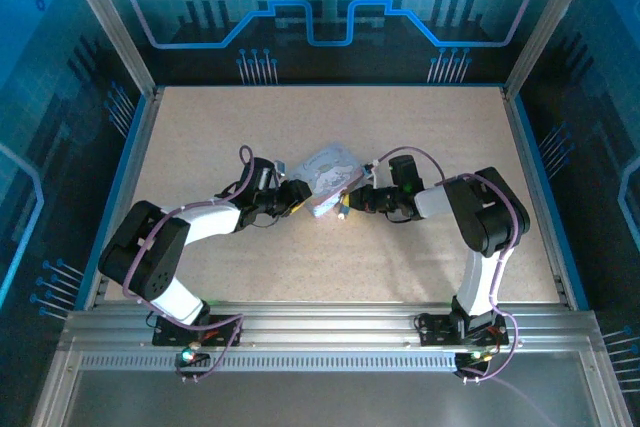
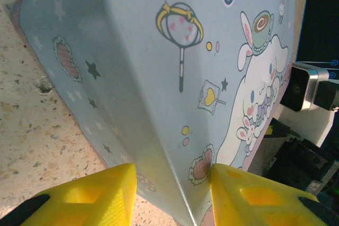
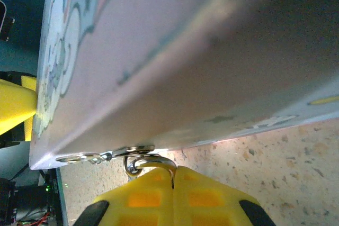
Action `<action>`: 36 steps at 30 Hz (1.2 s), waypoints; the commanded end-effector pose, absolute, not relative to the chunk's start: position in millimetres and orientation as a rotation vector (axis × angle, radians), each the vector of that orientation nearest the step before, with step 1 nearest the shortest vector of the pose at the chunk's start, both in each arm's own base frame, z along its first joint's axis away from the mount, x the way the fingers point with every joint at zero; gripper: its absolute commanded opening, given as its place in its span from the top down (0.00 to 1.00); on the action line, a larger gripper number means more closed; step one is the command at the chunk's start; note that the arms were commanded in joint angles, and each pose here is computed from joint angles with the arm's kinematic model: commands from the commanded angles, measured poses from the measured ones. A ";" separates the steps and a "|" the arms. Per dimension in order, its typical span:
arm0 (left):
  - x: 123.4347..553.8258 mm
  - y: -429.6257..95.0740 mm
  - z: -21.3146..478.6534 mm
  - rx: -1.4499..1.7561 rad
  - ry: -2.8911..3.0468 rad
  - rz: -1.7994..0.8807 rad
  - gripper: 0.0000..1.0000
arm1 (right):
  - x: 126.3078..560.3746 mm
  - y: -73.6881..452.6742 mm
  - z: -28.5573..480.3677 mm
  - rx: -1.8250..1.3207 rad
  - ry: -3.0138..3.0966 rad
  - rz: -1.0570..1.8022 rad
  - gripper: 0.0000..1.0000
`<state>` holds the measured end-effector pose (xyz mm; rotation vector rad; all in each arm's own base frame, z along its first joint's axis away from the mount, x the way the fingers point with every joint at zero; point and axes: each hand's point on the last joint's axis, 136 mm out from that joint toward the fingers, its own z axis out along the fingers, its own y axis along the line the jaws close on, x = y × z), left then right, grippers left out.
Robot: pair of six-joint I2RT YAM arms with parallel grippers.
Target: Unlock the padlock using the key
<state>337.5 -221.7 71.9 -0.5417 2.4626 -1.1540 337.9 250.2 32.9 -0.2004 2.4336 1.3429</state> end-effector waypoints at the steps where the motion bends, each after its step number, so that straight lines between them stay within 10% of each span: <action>1: 312.0 -211.2 35.6 -0.612 2.600 -1.052 0.58 | 336.5 246.2 35.2 -0.177 2.431 1.325 0.95; 36: 314.4 -213.8 40.3 -0.610 2.580 -1.079 0.57 | 355.9 218.9 61.8 0.009 2.326 1.313 1.00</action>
